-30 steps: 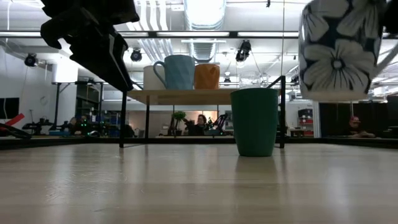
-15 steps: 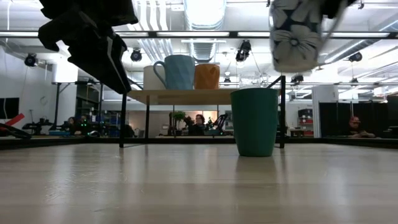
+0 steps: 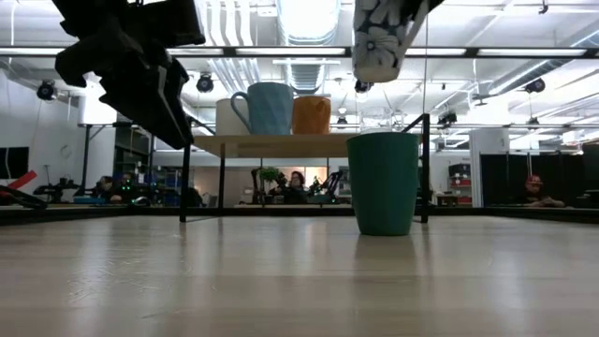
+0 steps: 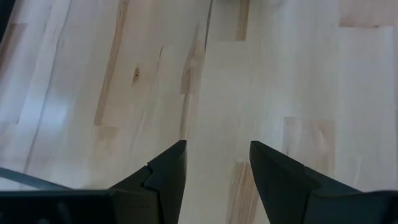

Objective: Stack small to large cups/mugs on shelf
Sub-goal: Put the blue and white cup on the shelf

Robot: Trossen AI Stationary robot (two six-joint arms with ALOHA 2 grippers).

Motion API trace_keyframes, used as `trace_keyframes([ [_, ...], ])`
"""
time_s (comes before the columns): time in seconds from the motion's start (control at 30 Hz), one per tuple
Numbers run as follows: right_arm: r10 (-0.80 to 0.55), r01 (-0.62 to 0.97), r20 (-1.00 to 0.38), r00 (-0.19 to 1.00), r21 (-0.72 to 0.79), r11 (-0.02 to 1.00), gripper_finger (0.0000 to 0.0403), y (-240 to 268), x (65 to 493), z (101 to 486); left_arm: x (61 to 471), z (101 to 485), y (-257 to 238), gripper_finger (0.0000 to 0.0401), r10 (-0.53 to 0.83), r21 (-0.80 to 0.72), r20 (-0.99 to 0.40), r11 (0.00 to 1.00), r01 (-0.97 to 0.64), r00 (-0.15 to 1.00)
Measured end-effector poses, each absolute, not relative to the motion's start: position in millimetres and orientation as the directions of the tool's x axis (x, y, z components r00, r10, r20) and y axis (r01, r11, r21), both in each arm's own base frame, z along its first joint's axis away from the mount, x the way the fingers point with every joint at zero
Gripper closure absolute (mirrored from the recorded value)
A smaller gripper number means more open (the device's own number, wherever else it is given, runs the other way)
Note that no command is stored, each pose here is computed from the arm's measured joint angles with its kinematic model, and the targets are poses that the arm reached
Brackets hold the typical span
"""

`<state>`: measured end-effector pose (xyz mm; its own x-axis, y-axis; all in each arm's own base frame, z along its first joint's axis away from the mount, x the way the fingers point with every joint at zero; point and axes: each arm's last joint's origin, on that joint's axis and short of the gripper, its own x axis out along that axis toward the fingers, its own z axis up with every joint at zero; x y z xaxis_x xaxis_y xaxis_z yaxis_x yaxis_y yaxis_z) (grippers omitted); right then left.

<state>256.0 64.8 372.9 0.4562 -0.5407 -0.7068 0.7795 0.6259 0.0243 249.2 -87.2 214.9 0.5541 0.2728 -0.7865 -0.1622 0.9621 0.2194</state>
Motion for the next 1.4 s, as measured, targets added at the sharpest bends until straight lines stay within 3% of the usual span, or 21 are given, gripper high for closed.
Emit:
trace_keyframes([
  [0.43,-0.582,0.864,-0.747,0.320,-0.022,0.503,0.0350,1.2,268.0,376.4,247.7,211.4,-86.3,0.0239,0.277,0.213,-0.791,0.961,-0.178,0.545],
  [0.77,-0.612,0.879,-0.755,0.234,-0.105,0.465,0.0350,-25.1,284.5,361.6,251.7,213.7,-87.9,0.0239,0.261,0.186,-0.769,0.965,-0.187,0.584],
  [1.4,-0.626,0.894,-0.737,0.254,-0.069,0.443,0.0350,-42.6,302.1,354.1,251.3,211.7,-87.7,0.0239,0.261,0.186,-0.768,0.965,-0.187,0.585],
])
